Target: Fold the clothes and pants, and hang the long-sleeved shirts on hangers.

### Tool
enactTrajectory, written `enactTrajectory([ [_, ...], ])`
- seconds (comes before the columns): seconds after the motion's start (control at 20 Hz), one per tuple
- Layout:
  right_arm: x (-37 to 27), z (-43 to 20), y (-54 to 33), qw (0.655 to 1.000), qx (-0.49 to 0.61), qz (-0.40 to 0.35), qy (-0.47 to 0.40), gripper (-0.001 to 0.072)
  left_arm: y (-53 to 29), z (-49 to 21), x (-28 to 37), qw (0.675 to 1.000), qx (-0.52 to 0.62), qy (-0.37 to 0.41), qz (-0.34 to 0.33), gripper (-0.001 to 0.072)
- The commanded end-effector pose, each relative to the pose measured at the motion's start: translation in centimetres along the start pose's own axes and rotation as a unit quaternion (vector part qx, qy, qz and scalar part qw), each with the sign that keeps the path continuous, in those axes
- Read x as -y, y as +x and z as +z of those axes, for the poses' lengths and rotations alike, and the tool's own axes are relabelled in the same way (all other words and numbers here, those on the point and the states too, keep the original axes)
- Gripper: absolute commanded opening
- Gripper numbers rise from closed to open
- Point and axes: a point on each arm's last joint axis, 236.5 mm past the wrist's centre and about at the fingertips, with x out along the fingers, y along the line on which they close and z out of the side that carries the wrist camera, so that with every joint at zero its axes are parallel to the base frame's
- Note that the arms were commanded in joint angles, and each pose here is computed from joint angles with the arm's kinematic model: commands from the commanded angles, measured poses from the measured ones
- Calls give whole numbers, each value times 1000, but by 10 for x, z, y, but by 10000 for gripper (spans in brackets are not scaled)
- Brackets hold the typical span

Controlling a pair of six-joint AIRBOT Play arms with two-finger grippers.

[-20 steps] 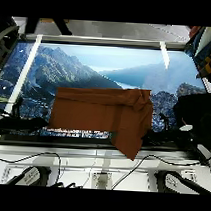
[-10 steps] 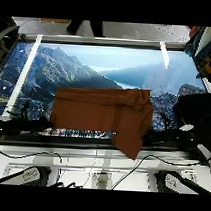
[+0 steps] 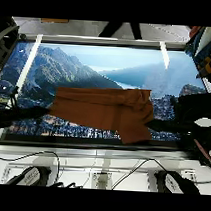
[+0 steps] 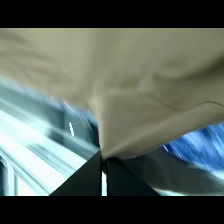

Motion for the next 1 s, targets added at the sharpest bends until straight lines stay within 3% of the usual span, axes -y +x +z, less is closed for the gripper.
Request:
enactTrajectory([
  [0.0, -25, 66, -28, 987, 157, -3, 20, 20, -34, 59, 25, 991, 125, 45, 27, 23],
  [0.25, 9, 148, -23, 932, 339, -89, 89, 19, -5, 107, 9, 973, 212, 23, 87, 23],
  [0.4, 31, 169, 4, 904, 389, -126, 129, 19, 30, 122, -20, 955, 246, 20, 167, 23],
  [0.55, 48, 190, 45, 911, 361, -140, 145, 20, 62, 124, -39, 943, 254, 8, 215, 23],
  [0.8, 84, 211, 95, 918, 324, -161, 162, 21, 124, 131, -48, 952, 215, 16, 216, 25],
  [0.85, 85, 208, 102, 922, 313, -159, 164, 36, 130, 133, -52, 953, 212, 15, 217, 127],
  [0.9, 83, 205, 104, 925, 306, -156, 163, 200, 132, 135, -54, 953, 212, 14, 218, 477],
  [0.95, 81, 203, 106, 929, 298, -156, 156, 466, 130, 136, -54, 952, 214, 17, 220, 696],
])
